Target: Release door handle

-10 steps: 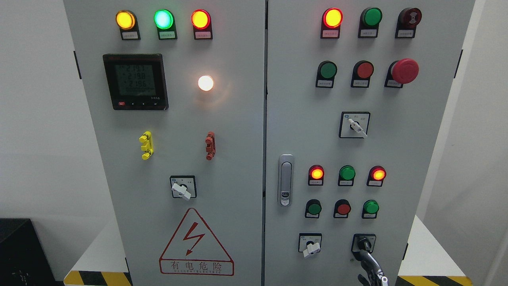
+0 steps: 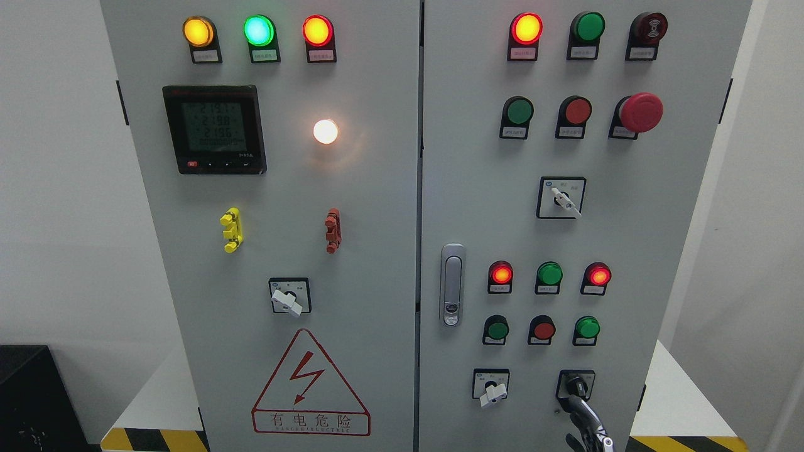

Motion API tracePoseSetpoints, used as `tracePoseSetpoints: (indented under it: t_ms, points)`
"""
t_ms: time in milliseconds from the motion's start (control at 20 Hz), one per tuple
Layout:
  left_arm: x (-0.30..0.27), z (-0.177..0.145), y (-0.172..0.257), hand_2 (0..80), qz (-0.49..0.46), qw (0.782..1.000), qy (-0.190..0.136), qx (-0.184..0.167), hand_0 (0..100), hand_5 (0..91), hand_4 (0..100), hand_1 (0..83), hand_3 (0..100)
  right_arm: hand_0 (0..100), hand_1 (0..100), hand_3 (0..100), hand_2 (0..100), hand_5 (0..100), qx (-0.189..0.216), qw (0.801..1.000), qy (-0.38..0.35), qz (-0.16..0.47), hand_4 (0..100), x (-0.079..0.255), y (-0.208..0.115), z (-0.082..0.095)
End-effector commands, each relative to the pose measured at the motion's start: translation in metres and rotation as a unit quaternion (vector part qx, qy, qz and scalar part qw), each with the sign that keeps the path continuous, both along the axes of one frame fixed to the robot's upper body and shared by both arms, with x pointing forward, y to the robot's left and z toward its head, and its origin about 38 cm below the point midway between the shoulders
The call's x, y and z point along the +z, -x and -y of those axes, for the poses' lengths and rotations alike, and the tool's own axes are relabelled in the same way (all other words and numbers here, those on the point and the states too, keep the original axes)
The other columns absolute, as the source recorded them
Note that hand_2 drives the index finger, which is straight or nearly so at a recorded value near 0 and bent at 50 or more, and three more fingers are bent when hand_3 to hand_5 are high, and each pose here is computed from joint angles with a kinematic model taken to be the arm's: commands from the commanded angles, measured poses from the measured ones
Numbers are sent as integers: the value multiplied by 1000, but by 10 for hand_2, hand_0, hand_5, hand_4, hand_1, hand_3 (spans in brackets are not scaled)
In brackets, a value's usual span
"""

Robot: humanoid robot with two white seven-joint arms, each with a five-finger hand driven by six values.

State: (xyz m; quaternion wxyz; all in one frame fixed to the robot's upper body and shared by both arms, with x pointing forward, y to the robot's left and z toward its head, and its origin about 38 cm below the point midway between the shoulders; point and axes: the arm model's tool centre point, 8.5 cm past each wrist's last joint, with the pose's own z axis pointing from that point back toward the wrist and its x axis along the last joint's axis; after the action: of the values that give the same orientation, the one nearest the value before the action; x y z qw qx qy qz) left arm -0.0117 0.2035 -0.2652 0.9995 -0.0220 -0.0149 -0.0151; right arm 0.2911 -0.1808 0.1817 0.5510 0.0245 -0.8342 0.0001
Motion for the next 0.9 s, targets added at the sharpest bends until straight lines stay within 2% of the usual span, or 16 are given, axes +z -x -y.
tracePoseSetpoints:
  t_ms: [0,200,351,401,551,851]
  points:
    - [0,1,0,44,0,1000,1,0,0,0,1,0,100,437,136,0,0,0,1,1000,0,2,0,2,-1,-1]
    - [0,0,0,45,0,1000,0,0,0,0,1,0,99,441,140,3,0,0,-2,1000,1,11,0,6,-3,0]
    - [0,1,0,45,-1,1000,1,0,0,0,1,0,99,436,150,88,0,0,-24,999,3,27,101,15,-9,4]
    - [0,1,0,45,-1,1000,1,0,0,0,1,0,100,450,158,146,0,10,-39,998,12,38,181,21,-12,5]
    - [0,1,0,45,0,1000,1,0,0,0,1,0,102,482,171,280,0,156,-87,993,40,62,309,34,-18,10]
    - [0,0,0,44,-1,1000,0,0,0,0,1,0,102,496,216,458,0,372,-140,977,129,92,469,46,-21,14]
